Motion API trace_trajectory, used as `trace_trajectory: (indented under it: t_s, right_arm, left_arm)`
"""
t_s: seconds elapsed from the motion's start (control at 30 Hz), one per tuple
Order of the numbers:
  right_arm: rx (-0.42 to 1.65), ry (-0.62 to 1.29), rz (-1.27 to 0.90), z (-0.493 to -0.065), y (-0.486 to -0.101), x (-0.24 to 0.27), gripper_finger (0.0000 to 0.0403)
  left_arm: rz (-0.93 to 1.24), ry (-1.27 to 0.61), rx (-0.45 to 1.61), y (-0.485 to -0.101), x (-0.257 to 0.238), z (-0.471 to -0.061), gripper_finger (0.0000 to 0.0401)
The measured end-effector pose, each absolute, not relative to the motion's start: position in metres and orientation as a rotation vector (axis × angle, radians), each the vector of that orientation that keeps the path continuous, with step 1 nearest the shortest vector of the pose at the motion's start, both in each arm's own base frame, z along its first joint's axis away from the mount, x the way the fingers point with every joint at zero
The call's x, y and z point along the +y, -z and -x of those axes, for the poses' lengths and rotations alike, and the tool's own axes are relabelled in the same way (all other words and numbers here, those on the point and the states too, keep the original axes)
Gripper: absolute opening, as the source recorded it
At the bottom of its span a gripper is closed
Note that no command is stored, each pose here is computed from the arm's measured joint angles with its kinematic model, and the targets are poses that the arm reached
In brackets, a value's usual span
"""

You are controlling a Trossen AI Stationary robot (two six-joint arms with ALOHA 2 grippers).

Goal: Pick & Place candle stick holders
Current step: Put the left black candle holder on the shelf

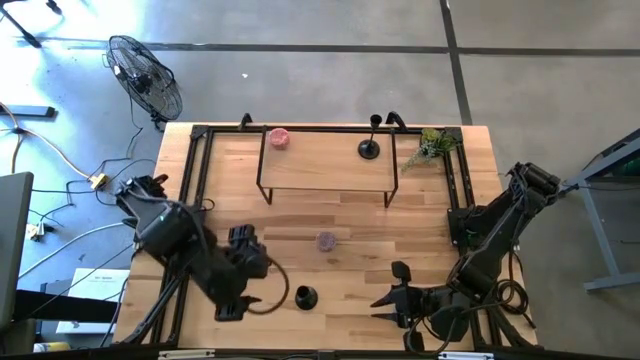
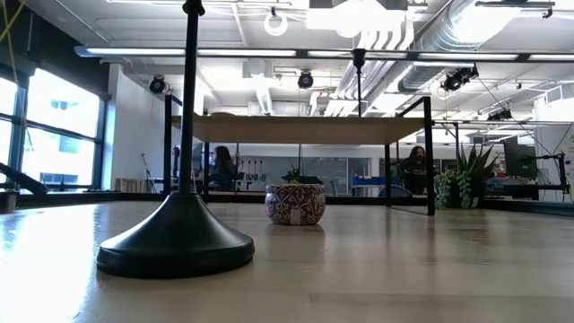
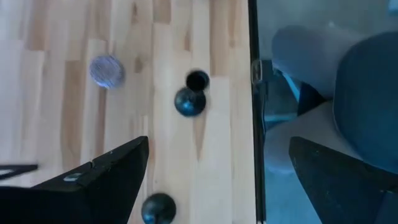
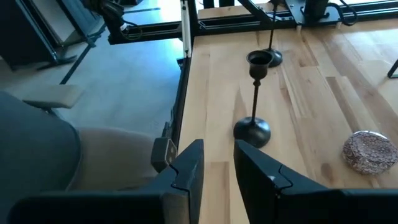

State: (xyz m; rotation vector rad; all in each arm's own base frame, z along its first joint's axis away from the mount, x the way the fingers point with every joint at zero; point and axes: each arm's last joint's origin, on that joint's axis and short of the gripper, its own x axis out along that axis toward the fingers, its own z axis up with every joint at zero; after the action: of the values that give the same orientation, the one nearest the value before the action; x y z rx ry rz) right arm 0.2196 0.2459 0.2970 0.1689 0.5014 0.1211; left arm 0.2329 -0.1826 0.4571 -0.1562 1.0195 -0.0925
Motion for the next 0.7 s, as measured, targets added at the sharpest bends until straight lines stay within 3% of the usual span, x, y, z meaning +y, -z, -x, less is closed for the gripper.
trace_trajectory:
  t_s: [0.7]
  right_arm:
    - [0.498, -0.123, -0.141, -0.220, -0.297, 0.246, 0.0083]
  left_arm:
    - [0.262, -0.246, 1.488, -0.343, -0.176, -0.192, 0.0381]
